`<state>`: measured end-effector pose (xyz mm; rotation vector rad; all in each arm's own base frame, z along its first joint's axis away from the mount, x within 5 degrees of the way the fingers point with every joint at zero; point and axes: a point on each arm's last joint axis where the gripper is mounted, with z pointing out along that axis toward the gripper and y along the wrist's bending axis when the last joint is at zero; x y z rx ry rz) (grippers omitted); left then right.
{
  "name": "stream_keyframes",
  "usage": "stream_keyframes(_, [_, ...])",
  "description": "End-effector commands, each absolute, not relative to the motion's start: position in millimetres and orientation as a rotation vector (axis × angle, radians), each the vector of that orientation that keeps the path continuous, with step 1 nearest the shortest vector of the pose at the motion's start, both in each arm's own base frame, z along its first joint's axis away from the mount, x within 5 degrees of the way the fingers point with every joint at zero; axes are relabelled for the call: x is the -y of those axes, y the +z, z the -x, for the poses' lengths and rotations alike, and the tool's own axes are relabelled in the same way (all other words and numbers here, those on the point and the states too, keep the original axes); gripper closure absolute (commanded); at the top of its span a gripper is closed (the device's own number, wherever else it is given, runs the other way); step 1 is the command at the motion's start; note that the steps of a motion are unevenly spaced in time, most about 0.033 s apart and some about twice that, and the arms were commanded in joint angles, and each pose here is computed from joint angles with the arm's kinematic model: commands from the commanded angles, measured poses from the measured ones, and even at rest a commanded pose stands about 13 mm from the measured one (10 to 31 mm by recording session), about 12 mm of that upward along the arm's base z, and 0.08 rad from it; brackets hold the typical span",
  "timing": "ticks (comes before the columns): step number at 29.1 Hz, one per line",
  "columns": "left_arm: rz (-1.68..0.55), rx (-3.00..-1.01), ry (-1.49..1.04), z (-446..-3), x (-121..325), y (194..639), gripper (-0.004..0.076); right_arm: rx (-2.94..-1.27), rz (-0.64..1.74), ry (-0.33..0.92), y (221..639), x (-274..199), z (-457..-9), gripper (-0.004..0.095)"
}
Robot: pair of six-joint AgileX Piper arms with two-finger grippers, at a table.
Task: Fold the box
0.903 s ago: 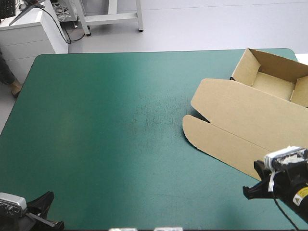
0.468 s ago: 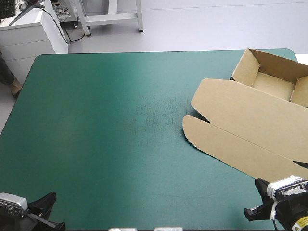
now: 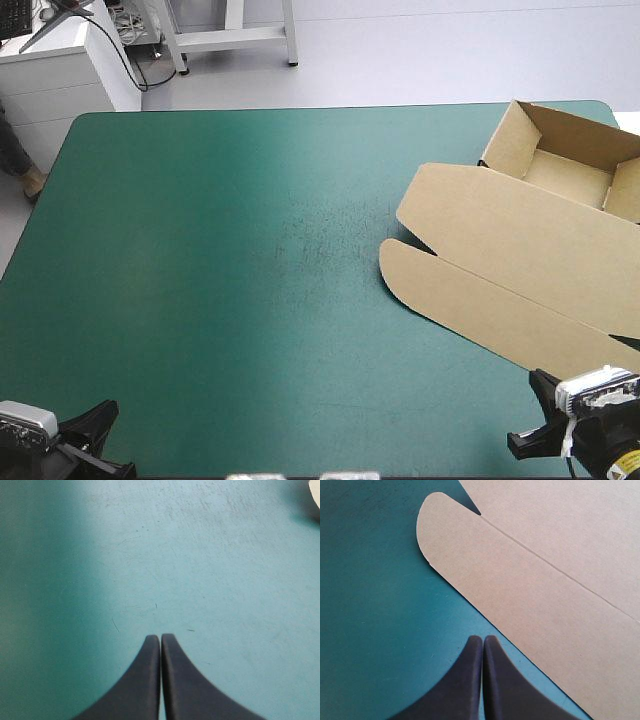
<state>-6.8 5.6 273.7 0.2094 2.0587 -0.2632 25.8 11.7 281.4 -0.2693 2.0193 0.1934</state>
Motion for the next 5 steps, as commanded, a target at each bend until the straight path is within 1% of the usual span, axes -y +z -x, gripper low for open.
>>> stream_keyframes(1, [-0.193,-1.988,-0.285,4.8,-4.6,285.5,0.0732,-1.930,0.253,0.192,293.8,-11.8,-29.5,0.0921])
stream_keyframes(5, [-0.193,-1.988,-0.285,4.8,-4.6,285.5,0.0732,-1.930,0.253,0.192,293.8,-11.8,-29.5,0.0921])
